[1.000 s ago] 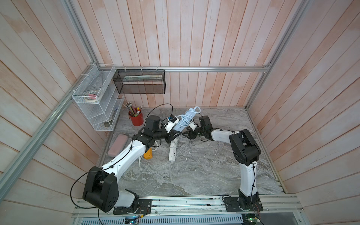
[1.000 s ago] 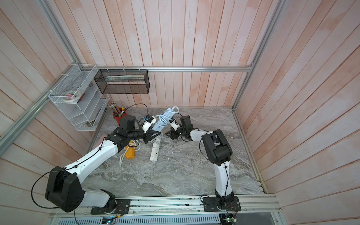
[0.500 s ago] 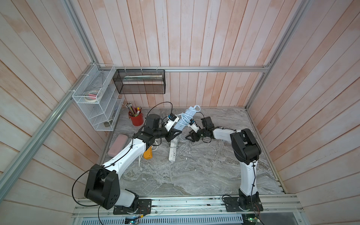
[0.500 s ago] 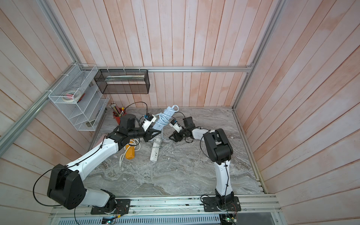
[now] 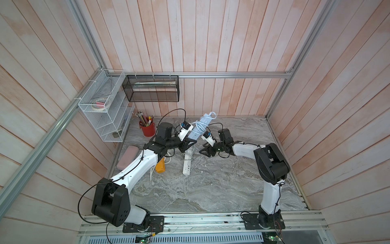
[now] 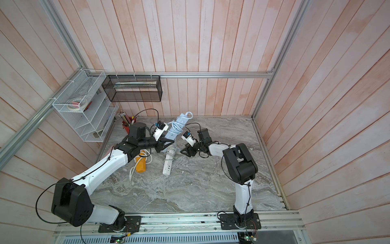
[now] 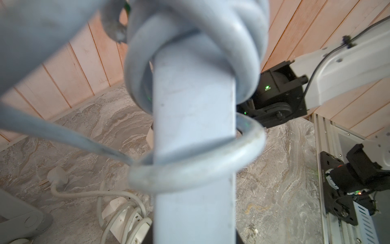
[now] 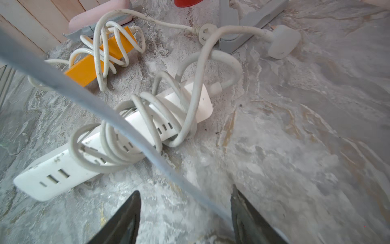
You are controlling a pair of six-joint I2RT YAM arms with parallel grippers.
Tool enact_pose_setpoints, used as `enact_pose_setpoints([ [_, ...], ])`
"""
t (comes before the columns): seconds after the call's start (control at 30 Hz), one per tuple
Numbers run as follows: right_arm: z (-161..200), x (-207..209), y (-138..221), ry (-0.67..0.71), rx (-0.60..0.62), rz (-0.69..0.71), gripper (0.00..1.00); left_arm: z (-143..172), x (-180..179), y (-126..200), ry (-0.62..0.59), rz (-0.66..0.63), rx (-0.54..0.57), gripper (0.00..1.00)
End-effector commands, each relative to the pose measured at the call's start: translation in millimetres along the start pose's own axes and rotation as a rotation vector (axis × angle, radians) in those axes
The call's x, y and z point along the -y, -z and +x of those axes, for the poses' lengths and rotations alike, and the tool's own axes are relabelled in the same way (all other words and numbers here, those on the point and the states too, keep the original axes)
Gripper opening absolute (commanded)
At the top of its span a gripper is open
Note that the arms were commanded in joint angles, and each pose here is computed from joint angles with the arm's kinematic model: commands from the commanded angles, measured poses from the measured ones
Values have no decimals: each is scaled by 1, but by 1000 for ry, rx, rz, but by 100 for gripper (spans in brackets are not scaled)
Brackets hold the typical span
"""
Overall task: Wrap the cord around the power strip
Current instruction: Wrap the power cord around the power strip.
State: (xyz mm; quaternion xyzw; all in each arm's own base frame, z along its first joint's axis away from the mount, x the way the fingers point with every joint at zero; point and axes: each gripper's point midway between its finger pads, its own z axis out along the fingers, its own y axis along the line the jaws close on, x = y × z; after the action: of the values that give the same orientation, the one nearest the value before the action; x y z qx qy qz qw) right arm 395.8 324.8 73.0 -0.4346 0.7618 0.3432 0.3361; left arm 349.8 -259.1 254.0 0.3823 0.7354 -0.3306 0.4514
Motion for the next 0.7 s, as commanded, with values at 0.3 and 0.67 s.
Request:
enact_pose_setpoints([
  [0.3, 19, 25, -40, -37, -79, 84, 42, -42, 2, 3, -40, 25, 120, 0],
  [0.67, 42, 22, -24, -81, -74, 160, 2, -56, -17, 11, 17, -48, 179, 0],
])
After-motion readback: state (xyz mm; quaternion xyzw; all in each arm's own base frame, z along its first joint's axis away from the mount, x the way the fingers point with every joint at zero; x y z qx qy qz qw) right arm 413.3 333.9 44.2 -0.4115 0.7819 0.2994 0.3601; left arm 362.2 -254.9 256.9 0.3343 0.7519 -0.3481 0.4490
